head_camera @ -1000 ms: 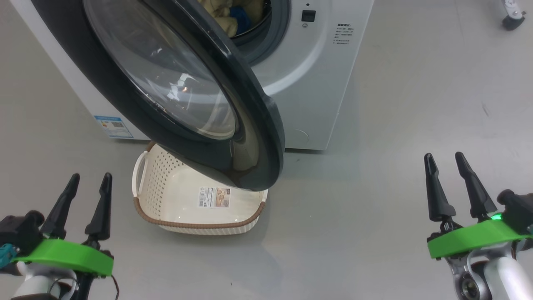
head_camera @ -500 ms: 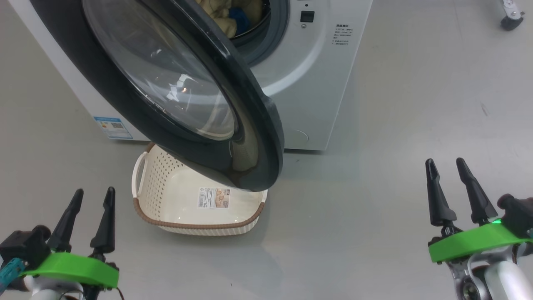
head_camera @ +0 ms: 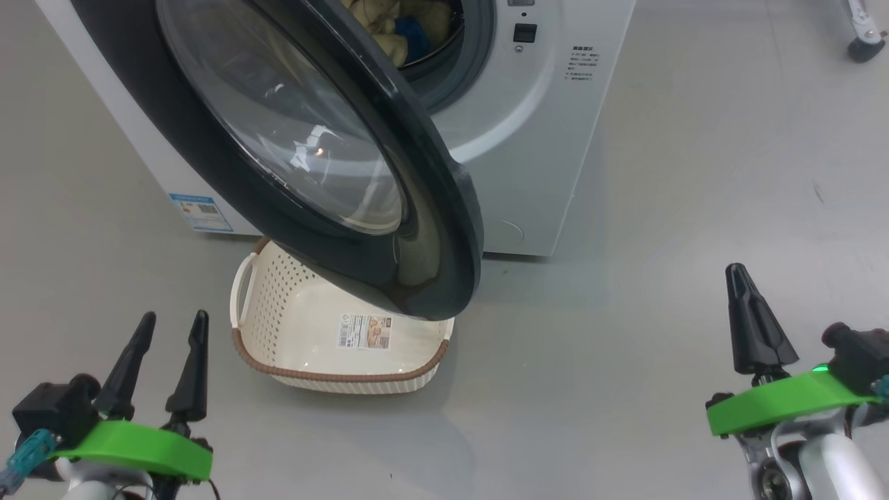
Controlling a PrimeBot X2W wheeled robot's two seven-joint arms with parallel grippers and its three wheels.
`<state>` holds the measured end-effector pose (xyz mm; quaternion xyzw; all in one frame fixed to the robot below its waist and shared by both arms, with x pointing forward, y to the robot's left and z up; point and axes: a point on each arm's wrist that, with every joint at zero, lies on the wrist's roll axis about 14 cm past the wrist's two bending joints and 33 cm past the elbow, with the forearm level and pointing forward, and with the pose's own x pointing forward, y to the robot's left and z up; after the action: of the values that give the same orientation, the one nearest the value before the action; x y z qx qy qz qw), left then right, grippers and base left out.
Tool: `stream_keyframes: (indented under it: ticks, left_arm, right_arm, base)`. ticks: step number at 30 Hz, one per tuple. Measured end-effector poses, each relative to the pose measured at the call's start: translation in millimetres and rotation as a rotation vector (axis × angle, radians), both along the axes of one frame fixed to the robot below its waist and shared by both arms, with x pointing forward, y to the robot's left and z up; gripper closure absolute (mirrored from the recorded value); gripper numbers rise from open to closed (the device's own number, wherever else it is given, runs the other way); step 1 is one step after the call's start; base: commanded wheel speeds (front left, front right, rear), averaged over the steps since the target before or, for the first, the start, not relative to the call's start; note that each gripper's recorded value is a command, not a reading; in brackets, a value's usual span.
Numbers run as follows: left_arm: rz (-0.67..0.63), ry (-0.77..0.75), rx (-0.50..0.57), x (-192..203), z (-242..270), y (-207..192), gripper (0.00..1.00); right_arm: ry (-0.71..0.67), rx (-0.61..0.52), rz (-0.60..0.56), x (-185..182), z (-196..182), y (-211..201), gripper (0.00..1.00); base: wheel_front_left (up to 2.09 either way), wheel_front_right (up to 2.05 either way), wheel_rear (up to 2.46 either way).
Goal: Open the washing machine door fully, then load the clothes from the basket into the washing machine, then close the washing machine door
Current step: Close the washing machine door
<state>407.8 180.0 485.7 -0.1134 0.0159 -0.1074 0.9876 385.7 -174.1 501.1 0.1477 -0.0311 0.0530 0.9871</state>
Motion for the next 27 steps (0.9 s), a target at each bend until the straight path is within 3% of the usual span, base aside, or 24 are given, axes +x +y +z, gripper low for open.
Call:
stream_keyframes:
  ticks: [5,14,21,27]
  left_arm:
    - [0.01,0.0,-0.014,-3,0,0,0.0]
    - [0.048,-0.048,-0.031,-11,17,9,0.0]
    - [0.081,-0.103,-0.038,-19,35,18,0.0]
    - [0.106,-0.104,-0.045,-29,35,23,0.0]
  right_arm:
    - [-0.05,0.037,0.046,14,16,20,1.0]
    - [-0.274,0.073,0.199,34,91,73,1.0]
    - [-0.391,0.129,0.372,17,132,127,1.0]
    - [-0.379,0.158,0.571,-13,131,186,1.0]
  base:
    - [0.0,0.0,0.0]
    - [0.0,0.0,0.0]
    - [0.0,0.0,0.0]
    - [0.0,0.0,0.0]
